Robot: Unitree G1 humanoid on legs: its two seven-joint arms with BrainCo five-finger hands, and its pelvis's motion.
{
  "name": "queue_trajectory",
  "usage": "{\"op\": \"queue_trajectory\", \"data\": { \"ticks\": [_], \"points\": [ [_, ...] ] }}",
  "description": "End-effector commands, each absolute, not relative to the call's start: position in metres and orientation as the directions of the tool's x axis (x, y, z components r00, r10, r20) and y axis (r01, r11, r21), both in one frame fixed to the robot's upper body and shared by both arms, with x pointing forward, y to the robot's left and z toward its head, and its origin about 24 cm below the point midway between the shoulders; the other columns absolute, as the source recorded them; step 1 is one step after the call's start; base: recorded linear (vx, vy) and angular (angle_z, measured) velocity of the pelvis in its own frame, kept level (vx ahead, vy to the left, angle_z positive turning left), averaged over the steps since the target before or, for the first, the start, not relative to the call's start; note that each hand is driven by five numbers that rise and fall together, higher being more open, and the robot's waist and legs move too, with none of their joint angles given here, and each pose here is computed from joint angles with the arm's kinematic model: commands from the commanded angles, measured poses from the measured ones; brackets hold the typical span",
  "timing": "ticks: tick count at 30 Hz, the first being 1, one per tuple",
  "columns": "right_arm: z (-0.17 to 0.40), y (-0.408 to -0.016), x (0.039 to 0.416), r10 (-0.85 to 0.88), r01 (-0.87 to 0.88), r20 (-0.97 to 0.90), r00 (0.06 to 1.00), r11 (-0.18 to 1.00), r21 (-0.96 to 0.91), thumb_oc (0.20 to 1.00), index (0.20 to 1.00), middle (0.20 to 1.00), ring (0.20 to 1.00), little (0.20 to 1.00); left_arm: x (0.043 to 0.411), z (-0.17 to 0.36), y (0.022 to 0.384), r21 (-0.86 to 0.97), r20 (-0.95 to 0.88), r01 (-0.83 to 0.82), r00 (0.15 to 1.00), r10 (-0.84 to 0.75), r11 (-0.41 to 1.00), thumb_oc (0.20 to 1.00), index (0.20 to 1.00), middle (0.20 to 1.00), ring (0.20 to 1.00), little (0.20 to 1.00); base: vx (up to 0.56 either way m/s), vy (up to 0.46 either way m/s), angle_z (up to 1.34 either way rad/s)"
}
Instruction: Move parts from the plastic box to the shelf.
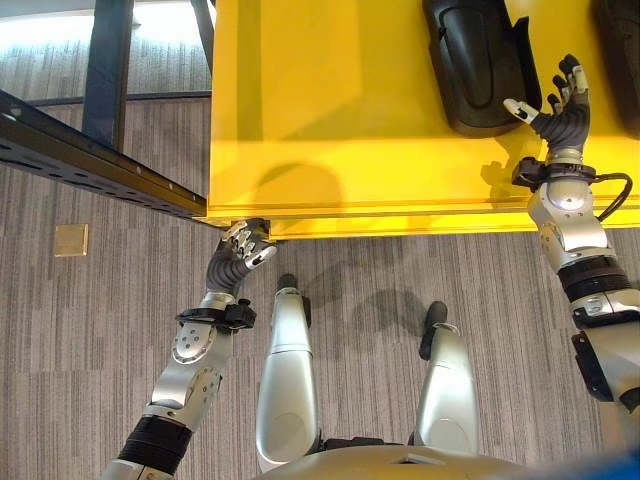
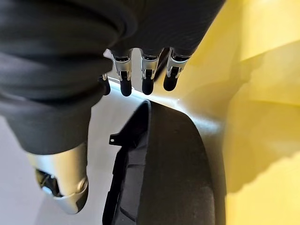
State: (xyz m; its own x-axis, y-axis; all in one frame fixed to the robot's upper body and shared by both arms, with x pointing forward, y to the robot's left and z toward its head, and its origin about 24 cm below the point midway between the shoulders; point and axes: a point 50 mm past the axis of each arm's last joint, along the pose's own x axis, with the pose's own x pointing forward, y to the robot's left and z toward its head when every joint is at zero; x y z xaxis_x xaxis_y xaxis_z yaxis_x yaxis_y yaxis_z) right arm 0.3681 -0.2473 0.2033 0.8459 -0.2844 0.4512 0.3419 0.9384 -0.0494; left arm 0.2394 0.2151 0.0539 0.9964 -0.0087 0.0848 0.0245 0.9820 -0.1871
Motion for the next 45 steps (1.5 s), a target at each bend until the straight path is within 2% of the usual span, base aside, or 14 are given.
{"op": "queue_trajectory", "data": {
  "ticks": [1, 13, 27, 45],
  "points": [
    [0.218, -0.248, 0.361, -0.273, 0.291, 0.524, 0.807, 0.956, 0.05, 1.0, 1.0, 1.0, 1.0, 1.0, 0.239, 0.073, 0.212, -0.177, 0.192, 0.085, 0.98, -0.05, 0.981, 1.0, 1.0, 1.0, 1.0, 1.0, 0.0, 0.0, 0.0],
    [0.21, -0.232, 0.358, -0.206, 0.197, 0.514, 0.833, 0.978, 0.072, 1.0, 1.0, 1.0, 1.0, 1.0, 0.239, 0.073, 0.211, -0.176, 0.19, 0.087, 0.98, -0.053, 0.98, 1.0, 1.0, 1.0, 1.0, 1.0, 0.0, 0.0, 0.0],
    [0.209, -0.228, 0.36, -0.209, 0.182, 0.508, 0.836, 0.978, 0.103, 1.0, 1.0, 1.0, 1.0, 1.0, 0.24, 0.074, 0.211, -0.175, 0.192, 0.081, 0.98, -0.047, 0.981, 1.0, 1.0, 1.0, 1.0, 1.0, 0.0, 0.0, 0.0],
    [0.217, -0.242, 0.357, -0.284, 0.253, 0.532, 0.798, 0.958, 0.133, 1.0, 1.0, 1.0, 1.0, 1.0, 0.24, 0.072, 0.212, -0.182, 0.186, 0.072, 0.982, -0.038, 0.981, 1.0, 1.0, 1.0, 1.0, 1.0, 0.0, 0.0, 0.0]
  ]
}}
